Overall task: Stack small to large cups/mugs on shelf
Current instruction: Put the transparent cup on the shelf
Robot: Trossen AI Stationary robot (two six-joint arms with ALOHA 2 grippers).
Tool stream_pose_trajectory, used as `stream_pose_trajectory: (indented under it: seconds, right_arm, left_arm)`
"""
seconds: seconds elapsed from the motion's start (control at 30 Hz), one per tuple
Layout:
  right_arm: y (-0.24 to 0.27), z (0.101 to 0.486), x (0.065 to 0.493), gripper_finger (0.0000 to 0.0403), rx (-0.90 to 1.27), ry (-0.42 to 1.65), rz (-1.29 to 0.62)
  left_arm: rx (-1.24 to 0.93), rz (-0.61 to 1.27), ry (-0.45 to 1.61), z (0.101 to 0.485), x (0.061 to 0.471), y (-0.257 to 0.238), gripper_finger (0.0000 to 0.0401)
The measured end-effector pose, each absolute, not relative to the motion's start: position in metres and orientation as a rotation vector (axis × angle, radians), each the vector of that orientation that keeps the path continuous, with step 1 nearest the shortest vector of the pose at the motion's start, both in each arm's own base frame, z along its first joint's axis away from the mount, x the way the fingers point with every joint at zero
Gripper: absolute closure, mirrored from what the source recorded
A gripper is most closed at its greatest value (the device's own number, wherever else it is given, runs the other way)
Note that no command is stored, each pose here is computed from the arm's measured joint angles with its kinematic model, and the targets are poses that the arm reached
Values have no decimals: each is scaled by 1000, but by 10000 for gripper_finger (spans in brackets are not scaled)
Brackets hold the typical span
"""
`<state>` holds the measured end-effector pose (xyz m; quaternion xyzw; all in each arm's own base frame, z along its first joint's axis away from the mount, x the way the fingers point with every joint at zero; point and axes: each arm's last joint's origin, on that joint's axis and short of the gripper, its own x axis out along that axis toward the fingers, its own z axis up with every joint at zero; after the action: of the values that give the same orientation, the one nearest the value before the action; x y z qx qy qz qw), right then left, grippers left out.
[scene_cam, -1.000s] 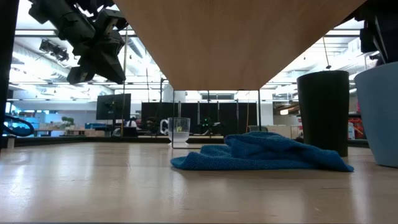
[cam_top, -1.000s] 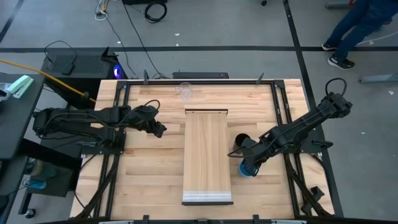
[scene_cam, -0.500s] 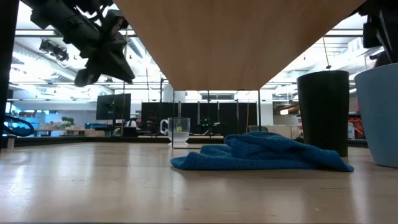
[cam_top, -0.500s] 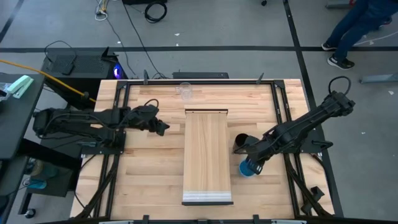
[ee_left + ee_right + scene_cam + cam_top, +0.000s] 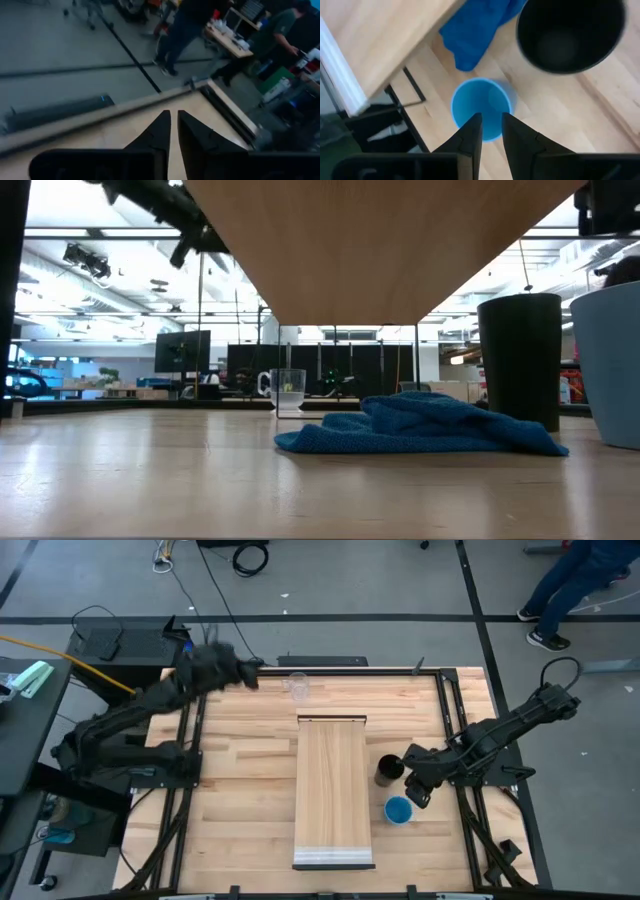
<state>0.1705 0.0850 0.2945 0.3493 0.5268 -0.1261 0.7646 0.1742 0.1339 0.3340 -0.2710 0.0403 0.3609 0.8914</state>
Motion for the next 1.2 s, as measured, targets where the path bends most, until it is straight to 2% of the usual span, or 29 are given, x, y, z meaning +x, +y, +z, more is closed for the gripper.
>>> stream_pose_trajectory:
  seconds: [0.1,0.27,0.53,0.7,0.93,1.2]
  right_arm:
    - [83,297,168,323,761,1110,-292]
    - [80,300,164,323,757,1087,-302]
    - [76,302,155,323,748,1100,-314]
    - [70,303,145,323,726,1135,-342]
    - [64,306,135,323,709,1138,-369]
    - [62,306,135,323,753,1062,-468]
  left_arm:
    - [-550,728,102,356,172,163,362]
    - [-568,657,251,376,178,211,357]
    - [-513,567,631,374,210,263,353]
    - [-500,465,843,356,236,279,349]
    - [-478,372,983,315,275,291,350]
    - [-408,361,1124,278,288,302,342]
